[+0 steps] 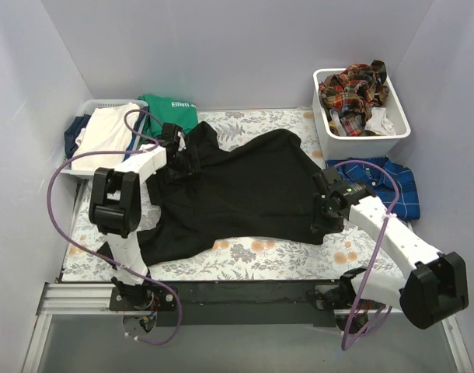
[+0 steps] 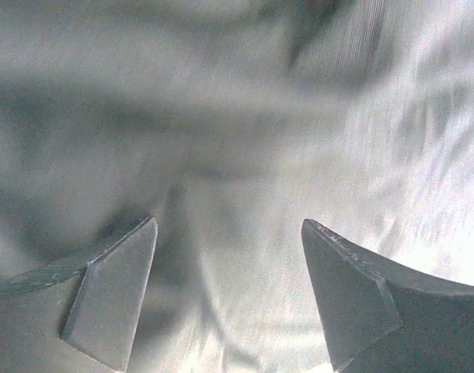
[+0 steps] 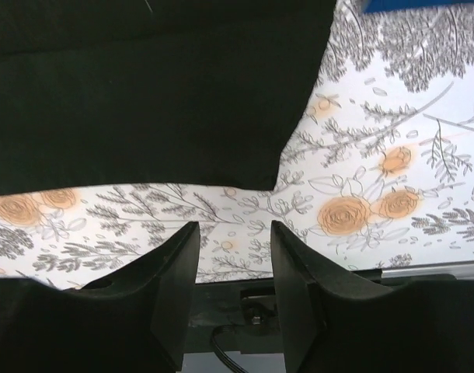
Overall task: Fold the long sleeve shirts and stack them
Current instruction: Flatten the shirt out
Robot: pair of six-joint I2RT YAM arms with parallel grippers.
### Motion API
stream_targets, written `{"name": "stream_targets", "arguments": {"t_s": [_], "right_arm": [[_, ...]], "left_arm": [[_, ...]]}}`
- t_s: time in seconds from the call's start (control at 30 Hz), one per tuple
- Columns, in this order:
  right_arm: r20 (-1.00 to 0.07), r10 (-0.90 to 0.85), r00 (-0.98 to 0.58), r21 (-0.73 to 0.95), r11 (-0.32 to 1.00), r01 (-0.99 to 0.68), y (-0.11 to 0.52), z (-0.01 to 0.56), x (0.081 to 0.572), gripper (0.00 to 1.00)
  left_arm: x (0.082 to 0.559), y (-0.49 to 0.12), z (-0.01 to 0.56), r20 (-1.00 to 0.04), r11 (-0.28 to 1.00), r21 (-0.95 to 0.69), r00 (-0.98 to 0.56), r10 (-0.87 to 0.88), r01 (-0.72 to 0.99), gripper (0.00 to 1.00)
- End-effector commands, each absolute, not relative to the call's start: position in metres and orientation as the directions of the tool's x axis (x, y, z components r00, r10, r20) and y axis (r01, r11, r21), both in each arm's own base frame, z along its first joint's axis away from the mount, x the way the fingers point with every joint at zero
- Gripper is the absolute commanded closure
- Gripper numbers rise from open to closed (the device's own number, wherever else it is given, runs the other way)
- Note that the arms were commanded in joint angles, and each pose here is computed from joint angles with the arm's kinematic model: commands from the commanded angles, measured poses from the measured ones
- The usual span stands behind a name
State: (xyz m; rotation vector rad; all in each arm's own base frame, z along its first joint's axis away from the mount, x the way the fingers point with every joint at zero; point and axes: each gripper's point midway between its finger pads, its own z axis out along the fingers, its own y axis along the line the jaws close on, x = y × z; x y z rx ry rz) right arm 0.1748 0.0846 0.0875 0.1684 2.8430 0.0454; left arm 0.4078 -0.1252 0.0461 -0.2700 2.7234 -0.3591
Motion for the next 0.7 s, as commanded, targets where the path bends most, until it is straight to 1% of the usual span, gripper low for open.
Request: {"name": "stream_targets", "arguments": {"t_s": [0.0,0.03,0.07,0.1,0.13,0.2,0.23,0.27,0.3,0.37,0.43,0.47,0.5,0.53,0.57,0.6,0.67], "right_arm": [[-0.358,0.088,-0.929,0.074,0.995,0.066,0.102,0.104,0.211,0.51],[-0.364,0.082,-0.928,0.064,0.996,0.063,0.104,0.106,0.219,0.51],[-0.378,0.074,-0.923,0.069,0.996,0.052,0.107,0.107,0.226,0.51],[-0.380,0.061,-0.923,0.065,0.997,0.039,0.109,0.106,0.230,0.51],[-0.378,0.056,-0.924,0.064,0.997,0.034,0.113,0.107,0.237,0.51],[-0.380,0.041,-0.924,0.078,0.997,0.012,0.121,0.106,0.244,0.52],[-0.361,0.025,-0.932,0.083,0.997,-0.006,0.126,0.102,0.244,0.52],[-0.360,0.016,-0.933,0.090,0.996,-0.018,0.129,0.102,0.246,0.52],[-0.356,0.000,-0.934,0.091,0.995,-0.034,0.133,0.100,0.245,0.52],[-0.329,-0.009,-0.944,0.079,0.996,-0.037,0.132,0.090,0.241,0.52],[-0.317,-0.006,-0.948,0.100,0.994,-0.040,0.135,0.084,0.238,0.52],[-0.305,-0.009,-0.952,0.106,0.993,-0.044,0.135,0.079,0.234,0.53],[-0.295,-0.006,-0.955,0.128,0.991,-0.046,0.139,0.078,0.232,0.53],[-0.294,-0.003,-0.956,0.138,0.989,-0.046,0.141,0.076,0.231,0.53],[-0.290,0.002,-0.957,0.145,0.988,-0.042,0.142,0.076,0.231,0.53],[-0.284,0.006,-0.959,0.149,0.988,-0.038,0.143,0.075,0.230,0.53],[-0.288,0.010,-0.958,0.157,0.987,-0.037,0.145,0.076,0.231,0.53]], "left_arm": [[0.377,-0.102,0.110,-0.467,0.956,-0.256,-0.848,-0.250,-0.141,0.23],[0.369,-0.100,0.112,-0.469,0.955,-0.257,-0.845,-0.258,-0.148,0.22],[0.350,-0.096,0.103,-0.448,0.957,-0.246,-0.858,-0.252,-0.153,0.21],[0.343,-0.093,0.105,-0.454,0.957,-0.244,-0.854,-0.256,-0.157,0.20],[0.336,-0.090,0.119,-0.491,0.955,-0.252,-0.830,-0.264,-0.154,0.19],[0.323,-0.085,0.119,-0.497,0.958,-0.241,-0.828,-0.262,-0.158,0.14],[0.317,-0.084,0.128,-0.514,0.955,-0.252,-0.815,-0.268,-0.155,0.13],[0.309,-0.082,0.127,-0.496,0.954,-0.249,-0.824,-0.275,-0.169,0.13],[0.301,-0.071,0.121,-0.497,0.957,-0.202,-0.820,-0.282,-0.207,0.12],[0.283,-0.062,0.116,-0.488,0.953,-0.185,-0.819,-0.302,-0.241,0.11],[0.277,-0.061,0.114,-0.470,0.946,-0.200,-0.822,-0.321,-0.255,0.12],[0.282,-0.065,0.119,-0.495,0.947,-0.224,-0.810,-0.314,-0.230,0.13],[0.282,-0.057,0.114,-0.489,0.933,-0.227,-0.797,-0.356,-0.278,0.13],[0.281,-0.055,0.111,-0.462,0.919,-0.254,-0.796,-0.390,-0.302,0.15],[0.277,-0.056,0.104,-0.404,0.902,-0.287,-0.814,-0.418,-0.322,0.17],[0.277,-0.049,0.102,-0.370,0.874,-0.314,-0.801,-0.471,-0.370,0.19],[0.271,-0.050,0.099,-0.319,0.851,-0.333,-0.801,-0.507,-0.406,0.21]]}}
